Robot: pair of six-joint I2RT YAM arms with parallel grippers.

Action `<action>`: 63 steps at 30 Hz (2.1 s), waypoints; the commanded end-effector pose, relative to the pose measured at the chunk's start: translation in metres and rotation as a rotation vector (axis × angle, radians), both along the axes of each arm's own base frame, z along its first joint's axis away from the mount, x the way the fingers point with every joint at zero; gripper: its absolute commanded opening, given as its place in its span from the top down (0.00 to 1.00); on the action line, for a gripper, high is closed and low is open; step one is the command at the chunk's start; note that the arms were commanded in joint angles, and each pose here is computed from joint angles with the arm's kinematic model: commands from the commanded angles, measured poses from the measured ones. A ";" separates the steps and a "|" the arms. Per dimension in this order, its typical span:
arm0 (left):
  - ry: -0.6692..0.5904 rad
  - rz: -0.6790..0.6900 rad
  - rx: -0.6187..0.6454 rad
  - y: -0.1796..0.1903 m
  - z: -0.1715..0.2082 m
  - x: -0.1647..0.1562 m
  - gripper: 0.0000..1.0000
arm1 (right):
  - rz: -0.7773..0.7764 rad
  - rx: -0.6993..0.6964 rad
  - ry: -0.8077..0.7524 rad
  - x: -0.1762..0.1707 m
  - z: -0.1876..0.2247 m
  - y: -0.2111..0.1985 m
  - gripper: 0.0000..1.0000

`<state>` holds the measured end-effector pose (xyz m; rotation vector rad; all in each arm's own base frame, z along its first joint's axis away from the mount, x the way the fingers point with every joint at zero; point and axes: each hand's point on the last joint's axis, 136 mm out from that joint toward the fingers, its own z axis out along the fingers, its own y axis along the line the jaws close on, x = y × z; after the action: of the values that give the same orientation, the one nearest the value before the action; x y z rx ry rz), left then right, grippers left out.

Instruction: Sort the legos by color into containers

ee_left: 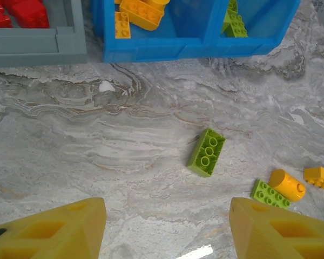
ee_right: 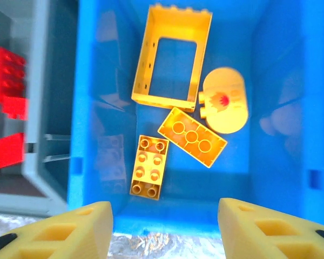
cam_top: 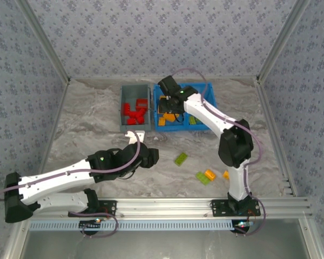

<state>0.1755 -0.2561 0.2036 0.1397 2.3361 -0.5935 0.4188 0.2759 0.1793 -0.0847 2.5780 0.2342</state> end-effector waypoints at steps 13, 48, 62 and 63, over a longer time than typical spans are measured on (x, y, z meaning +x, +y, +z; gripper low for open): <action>0.076 -0.415 0.082 -0.118 -0.011 -0.021 0.38 | -0.213 -0.038 -0.132 -0.155 0.075 -0.158 0.46; 0.200 -0.694 0.568 -0.269 -0.163 -0.054 0.17 | -0.174 0.343 -0.407 -0.291 0.181 -0.237 0.26; 0.155 -0.636 0.551 -0.270 -0.159 -0.031 0.61 | -0.165 0.337 -0.373 -0.287 0.169 -0.230 0.27; 0.137 -0.620 0.541 -0.269 -0.151 -0.027 0.62 | -0.166 0.334 -0.371 -0.287 0.168 -0.230 0.27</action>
<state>0.1375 -0.5238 0.0294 1.1870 2.5733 -0.2238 0.1318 0.0445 0.3470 0.1855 2.1402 0.5112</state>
